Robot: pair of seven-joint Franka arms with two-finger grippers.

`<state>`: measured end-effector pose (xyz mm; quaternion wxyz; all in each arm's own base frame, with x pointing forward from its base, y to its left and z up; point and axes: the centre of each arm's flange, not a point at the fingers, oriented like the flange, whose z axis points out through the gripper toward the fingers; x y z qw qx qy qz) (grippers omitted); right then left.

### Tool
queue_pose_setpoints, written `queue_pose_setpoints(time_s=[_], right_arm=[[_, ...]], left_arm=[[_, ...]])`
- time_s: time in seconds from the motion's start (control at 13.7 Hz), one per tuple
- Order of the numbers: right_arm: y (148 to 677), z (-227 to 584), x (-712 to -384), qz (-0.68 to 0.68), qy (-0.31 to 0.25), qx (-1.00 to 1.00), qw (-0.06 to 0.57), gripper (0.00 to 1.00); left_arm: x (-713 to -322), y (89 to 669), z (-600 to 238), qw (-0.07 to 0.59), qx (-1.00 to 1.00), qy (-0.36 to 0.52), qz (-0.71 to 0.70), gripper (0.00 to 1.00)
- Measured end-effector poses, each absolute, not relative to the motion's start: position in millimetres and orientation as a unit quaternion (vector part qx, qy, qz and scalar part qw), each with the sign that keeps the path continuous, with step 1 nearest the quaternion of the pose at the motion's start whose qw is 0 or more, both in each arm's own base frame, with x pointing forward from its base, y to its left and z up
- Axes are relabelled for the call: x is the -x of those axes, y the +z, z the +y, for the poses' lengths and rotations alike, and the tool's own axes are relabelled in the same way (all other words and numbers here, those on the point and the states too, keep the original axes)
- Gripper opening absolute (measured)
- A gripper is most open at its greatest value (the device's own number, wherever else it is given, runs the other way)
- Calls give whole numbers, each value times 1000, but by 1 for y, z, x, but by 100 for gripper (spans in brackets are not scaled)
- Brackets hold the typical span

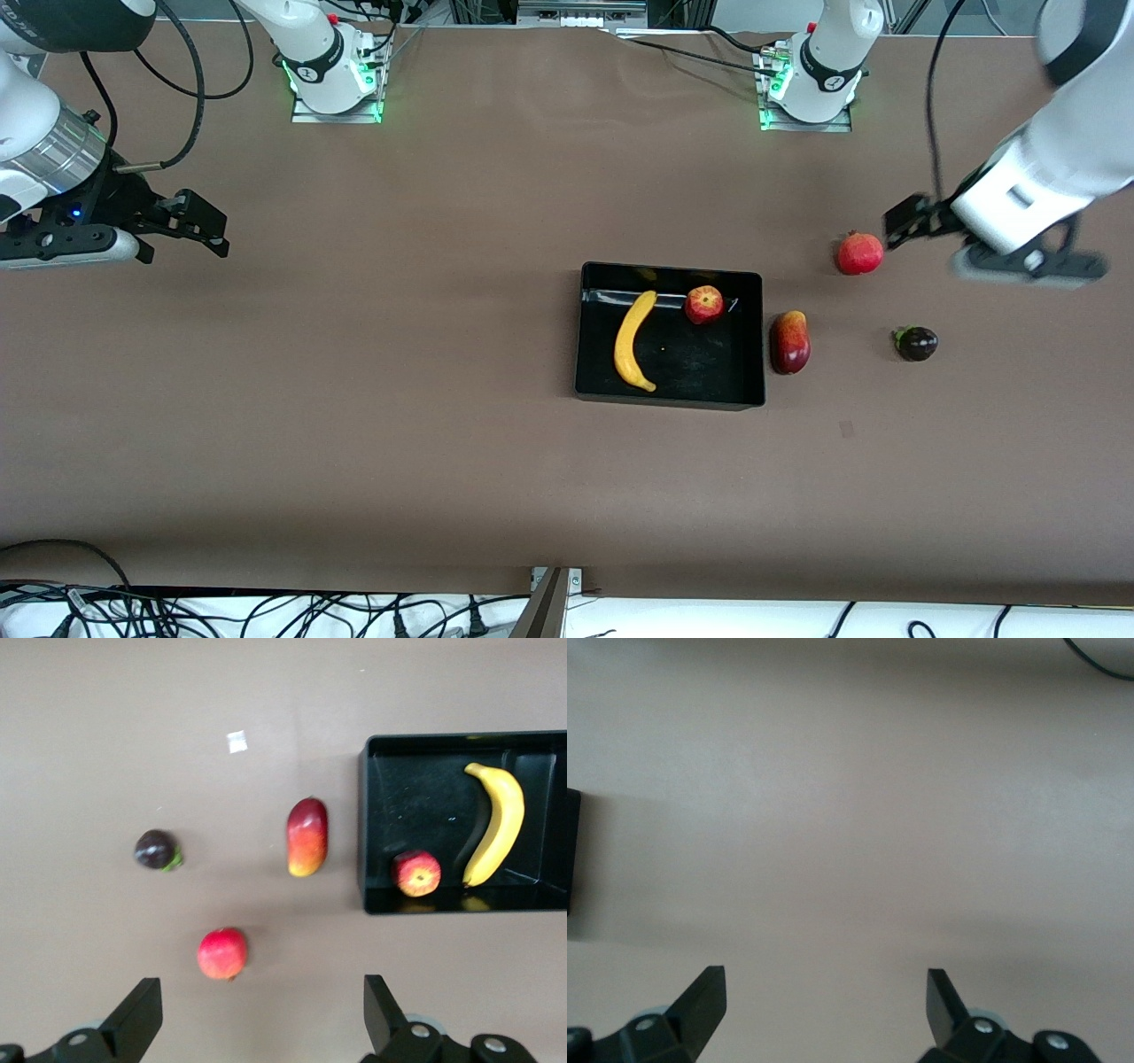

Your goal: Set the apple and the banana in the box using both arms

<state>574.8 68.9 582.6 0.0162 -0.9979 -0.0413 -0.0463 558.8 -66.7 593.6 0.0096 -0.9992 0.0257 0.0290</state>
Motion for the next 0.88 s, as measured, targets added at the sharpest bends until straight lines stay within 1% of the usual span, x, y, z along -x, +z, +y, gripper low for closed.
queue_pose_setpoints(time_s=[0.15,0.44,0.88], right_arm=[[583,70,-575,-43,-46,998,16,100],[583,73,-574,-45,-46,998,16,100],[583,73,-574,-46,-46,998,16,100]], left_arm=[[-544,596,-58,10,999,27,19,100],[-547,575,-53,10,999,35,14,100],[-548,574,-54,9,999,33,15,100]])
